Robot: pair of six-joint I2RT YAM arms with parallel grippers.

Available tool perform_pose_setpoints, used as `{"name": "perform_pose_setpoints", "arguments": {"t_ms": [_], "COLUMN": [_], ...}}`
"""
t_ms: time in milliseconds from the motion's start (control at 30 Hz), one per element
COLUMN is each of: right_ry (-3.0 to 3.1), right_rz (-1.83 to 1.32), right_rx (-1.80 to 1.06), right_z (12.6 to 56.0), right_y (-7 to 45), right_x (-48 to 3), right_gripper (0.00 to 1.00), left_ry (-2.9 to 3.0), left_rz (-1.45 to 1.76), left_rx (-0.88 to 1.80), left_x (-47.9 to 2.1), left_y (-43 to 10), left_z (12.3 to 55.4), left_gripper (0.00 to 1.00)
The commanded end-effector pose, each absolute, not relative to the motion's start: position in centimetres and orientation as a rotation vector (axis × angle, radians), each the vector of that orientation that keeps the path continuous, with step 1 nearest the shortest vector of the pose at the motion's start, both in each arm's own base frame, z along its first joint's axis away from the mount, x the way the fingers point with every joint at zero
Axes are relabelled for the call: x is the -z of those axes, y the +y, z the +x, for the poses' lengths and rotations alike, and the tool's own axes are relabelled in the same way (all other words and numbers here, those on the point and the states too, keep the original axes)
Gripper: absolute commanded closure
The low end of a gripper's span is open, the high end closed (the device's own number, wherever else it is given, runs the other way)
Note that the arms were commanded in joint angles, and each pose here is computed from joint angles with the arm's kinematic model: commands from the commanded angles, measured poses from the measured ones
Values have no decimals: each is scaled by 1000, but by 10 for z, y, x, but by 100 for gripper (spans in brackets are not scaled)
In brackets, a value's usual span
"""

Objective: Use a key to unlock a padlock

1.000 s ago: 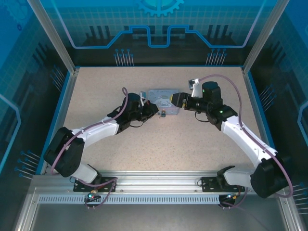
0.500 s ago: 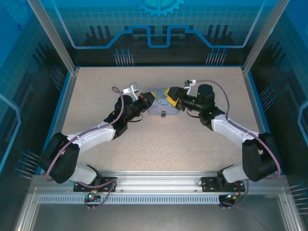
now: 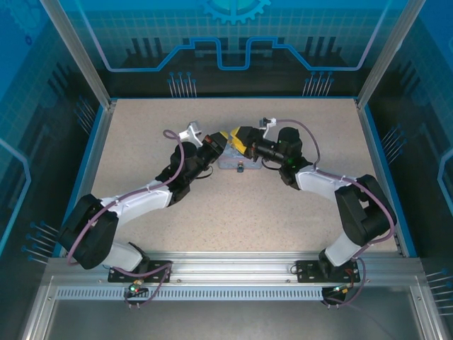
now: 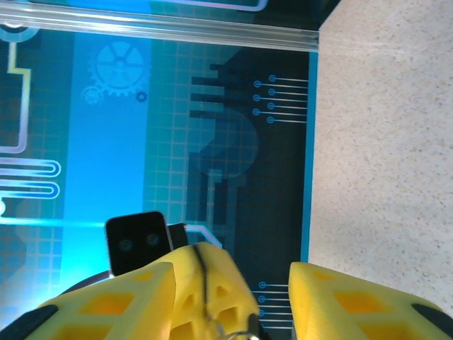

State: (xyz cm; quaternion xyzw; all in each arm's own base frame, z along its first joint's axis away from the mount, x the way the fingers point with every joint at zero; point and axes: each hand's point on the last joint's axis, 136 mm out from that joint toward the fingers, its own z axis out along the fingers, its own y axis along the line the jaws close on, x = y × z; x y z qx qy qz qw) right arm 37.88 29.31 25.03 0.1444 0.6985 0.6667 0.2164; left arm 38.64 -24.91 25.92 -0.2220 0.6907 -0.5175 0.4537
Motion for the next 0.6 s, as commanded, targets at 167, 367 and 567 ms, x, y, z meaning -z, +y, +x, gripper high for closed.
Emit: {"name": "perform_pose_setpoints", "arguments": {"t_ms": [167, 367, 567], "right_ry": [1863, 1878, 1892], "right_rz": [330, 330, 321], "right_rx": [-1896, -1892, -1906], "right_z": [369, 368, 365], "right_y": [298, 300, 305], "right_x": [-269, -263, -258], "right_gripper": [61, 65, 69], "left_ry": [1616, 1614, 1615], "left_rz": [-603, -607, -608], "left_rx": [1289, 1298, 1294], "left_x": [-279, -282, -282], "left_y": [-246, -248, -249], "left_z": [397, 398, 398], "left_gripper": [100, 100, 100]}}
